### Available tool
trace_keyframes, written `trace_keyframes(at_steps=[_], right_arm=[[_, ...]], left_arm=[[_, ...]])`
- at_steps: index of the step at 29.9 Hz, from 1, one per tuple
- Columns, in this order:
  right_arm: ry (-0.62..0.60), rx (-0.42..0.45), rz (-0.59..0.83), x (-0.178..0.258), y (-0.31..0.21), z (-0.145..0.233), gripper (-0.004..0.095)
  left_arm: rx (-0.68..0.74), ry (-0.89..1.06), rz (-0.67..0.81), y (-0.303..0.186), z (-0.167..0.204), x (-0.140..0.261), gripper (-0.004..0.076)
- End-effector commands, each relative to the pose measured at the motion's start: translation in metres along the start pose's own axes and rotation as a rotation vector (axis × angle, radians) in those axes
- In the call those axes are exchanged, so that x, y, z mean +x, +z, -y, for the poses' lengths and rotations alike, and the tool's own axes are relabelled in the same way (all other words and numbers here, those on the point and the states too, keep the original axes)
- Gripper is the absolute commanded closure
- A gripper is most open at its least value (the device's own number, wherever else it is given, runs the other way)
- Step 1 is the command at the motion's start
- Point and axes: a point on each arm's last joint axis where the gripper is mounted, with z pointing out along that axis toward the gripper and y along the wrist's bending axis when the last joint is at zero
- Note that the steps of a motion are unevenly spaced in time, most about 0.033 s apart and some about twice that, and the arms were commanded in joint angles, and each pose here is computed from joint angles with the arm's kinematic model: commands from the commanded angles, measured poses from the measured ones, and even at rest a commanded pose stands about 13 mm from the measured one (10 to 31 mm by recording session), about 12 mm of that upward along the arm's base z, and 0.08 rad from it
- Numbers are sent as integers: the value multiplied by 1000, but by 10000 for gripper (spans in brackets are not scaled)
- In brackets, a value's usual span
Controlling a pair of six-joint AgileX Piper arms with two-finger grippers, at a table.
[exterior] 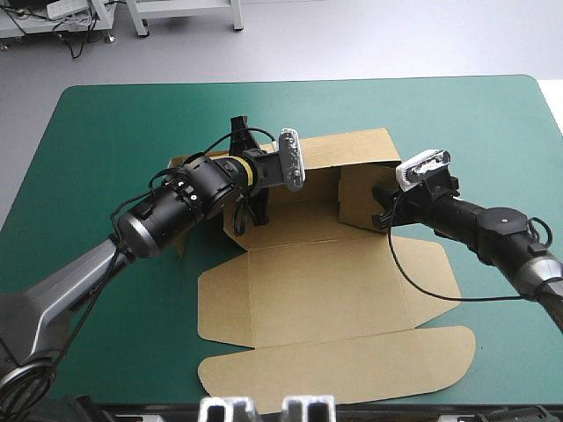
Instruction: Fold the box
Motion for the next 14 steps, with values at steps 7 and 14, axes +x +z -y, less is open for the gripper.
trace_keyframes(at_steps=[7,14], right_arm=[[-12,-60,83,-20,-10,-7,927],[8,-17,115,-33,-13,-2,928]], left_arm=[[34,-137,181,-25,-1,-21,392],[-1,-199,268,-61,-12,-25,115]])
